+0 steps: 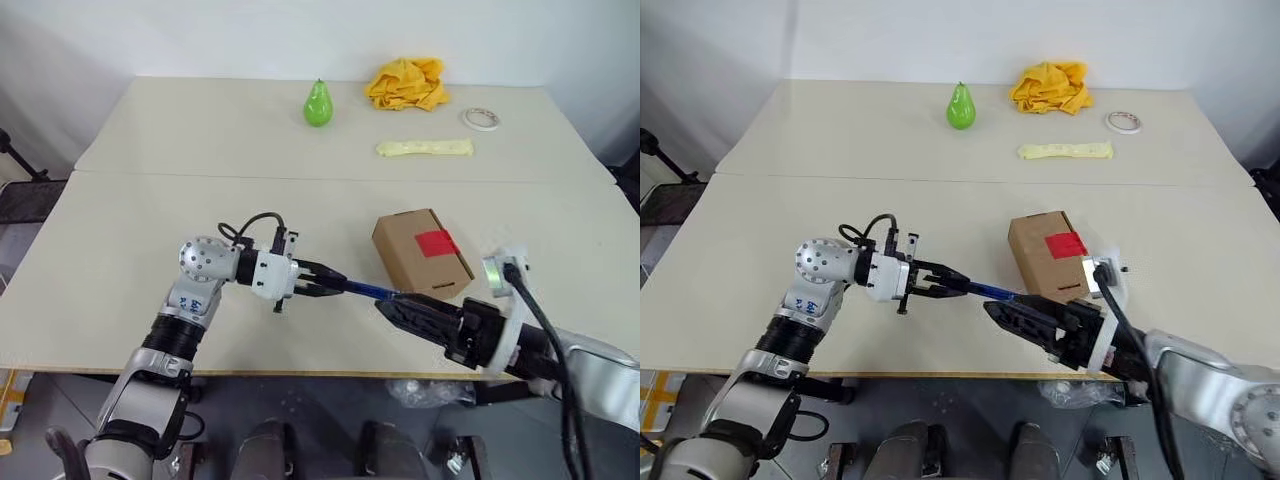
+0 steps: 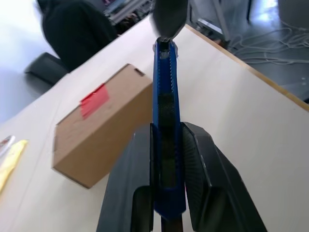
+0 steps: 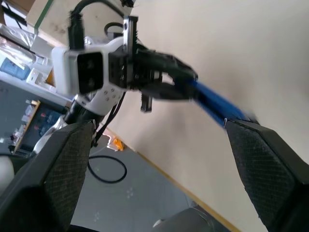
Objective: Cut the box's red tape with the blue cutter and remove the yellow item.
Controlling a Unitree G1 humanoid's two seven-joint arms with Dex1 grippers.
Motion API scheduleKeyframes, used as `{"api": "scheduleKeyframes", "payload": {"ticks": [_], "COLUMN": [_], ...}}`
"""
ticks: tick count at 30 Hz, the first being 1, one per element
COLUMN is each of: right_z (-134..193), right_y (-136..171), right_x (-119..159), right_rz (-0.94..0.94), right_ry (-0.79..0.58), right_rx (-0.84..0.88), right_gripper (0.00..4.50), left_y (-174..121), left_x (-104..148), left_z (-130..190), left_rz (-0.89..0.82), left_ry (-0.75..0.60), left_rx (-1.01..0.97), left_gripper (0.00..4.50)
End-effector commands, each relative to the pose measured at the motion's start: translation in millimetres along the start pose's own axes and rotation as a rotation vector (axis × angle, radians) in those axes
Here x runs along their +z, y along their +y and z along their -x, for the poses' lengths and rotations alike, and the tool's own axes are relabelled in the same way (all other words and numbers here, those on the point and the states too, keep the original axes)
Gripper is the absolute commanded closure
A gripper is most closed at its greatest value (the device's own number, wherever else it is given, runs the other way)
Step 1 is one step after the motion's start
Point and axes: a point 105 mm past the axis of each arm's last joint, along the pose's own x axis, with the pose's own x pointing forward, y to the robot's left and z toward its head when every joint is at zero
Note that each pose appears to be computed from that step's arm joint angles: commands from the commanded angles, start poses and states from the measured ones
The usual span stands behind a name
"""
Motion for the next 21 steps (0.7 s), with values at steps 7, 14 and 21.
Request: {"api": "scheduleKeyframes", "payload": {"ticks": [7,14,21], "right_z": [-9.5,7.9,30.6], "right_y": [1.3,-1.8,-14.9], "right_x": [0.1,6.0,2.4], "right_rz": [-0.016,0.036,0.356], "right_ry": [0.039,0.059,0.104], "right_rx": [0.039,0.025,-0.058], "right_gripper": [0.00,0.00,0.00], "left_y": [-0.1,-4.9,-16.3], "left_x": [6.4,-4.2,-23.7], "left_z": [-1.3,3.8,4.2], "left_rz": [-0.037,0.006,0.132], "left_ry": [-0.005,0.039,0.085], "left_rx": [0.011,-0.005,-0.078], "left_gripper": [4.04,4.04,4.04]}}
